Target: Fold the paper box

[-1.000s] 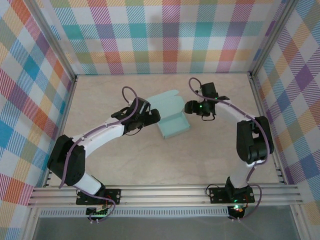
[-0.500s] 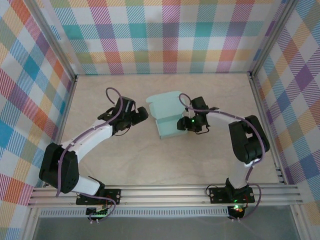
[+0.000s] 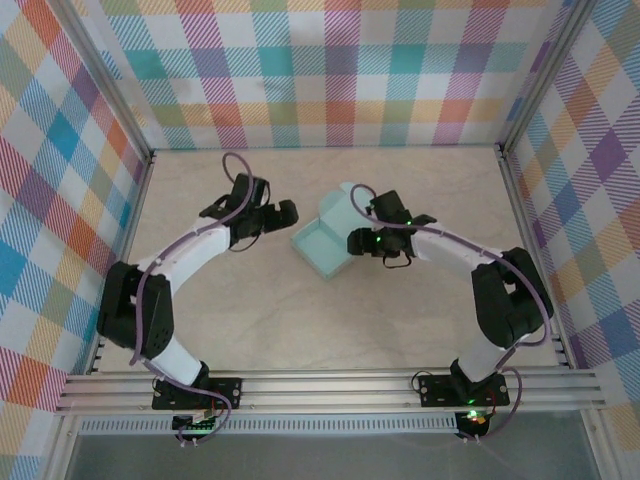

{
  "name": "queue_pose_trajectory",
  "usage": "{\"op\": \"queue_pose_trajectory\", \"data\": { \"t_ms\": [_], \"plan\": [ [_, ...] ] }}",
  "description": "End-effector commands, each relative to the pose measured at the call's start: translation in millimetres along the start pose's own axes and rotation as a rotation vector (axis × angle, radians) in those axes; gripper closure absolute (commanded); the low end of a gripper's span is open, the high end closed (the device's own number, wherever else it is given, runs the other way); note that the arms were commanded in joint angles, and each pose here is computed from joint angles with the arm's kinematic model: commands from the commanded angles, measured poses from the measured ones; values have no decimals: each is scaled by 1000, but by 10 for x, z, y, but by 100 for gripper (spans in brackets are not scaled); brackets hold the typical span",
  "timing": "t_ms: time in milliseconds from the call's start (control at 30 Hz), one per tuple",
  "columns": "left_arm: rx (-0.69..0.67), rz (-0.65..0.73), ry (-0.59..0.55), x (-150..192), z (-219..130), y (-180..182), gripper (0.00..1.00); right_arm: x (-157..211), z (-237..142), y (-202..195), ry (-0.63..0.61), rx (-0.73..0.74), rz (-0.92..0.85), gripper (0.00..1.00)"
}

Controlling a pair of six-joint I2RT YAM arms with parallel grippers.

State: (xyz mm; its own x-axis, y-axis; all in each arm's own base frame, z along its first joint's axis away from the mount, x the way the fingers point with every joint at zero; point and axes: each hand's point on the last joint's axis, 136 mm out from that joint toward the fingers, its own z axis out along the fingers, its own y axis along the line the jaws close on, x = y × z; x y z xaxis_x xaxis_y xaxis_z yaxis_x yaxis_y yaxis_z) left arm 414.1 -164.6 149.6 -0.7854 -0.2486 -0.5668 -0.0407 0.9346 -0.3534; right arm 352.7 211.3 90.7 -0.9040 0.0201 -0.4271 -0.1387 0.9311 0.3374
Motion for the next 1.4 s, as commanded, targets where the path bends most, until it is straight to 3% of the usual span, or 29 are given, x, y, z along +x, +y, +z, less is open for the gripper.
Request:
{"op": "queue_pose_trajectory", "data": {
  "t_ms": [0, 167, 367, 500, 867, 1000, 1133, 1200, 1367],
  "plan": [
    [30, 175, -40, -326, 71, -178, 0, -344, -259, -178, -76, 40, 75, 32],
    [108, 217, -1, -478, 337, -397, 0, -510, -347, -321, -110, 3, 322, 34],
    [166, 197, 54, -421, 524, -496, 0, -406, -221, -208, -96, -125, 491, 39],
    [173, 191, 67, -371, 549, -484, 0, -394, -93, -141, -68, -175, 509, 50],
    [164, 189, 76, -340, 526, -415, 0, -491, 61, -293, -37, -121, 448, 80],
    [165, 189, 71, -354, 546, -416, 1, -545, 47, -272, -33, -118, 364, 100],
    [164, 190, 61, -411, 558, -428, 7, -644, 14, -212, -52, -128, 136, 100],
    [178, 199, 58, -436, 528, -466, 16, -706, -30, -155, -51, -137, -5, 100],
    [210, 202, 71, -421, 469, -526, 28, -855, -49, -75, -41, -142, -199, 100]
  ]
}}
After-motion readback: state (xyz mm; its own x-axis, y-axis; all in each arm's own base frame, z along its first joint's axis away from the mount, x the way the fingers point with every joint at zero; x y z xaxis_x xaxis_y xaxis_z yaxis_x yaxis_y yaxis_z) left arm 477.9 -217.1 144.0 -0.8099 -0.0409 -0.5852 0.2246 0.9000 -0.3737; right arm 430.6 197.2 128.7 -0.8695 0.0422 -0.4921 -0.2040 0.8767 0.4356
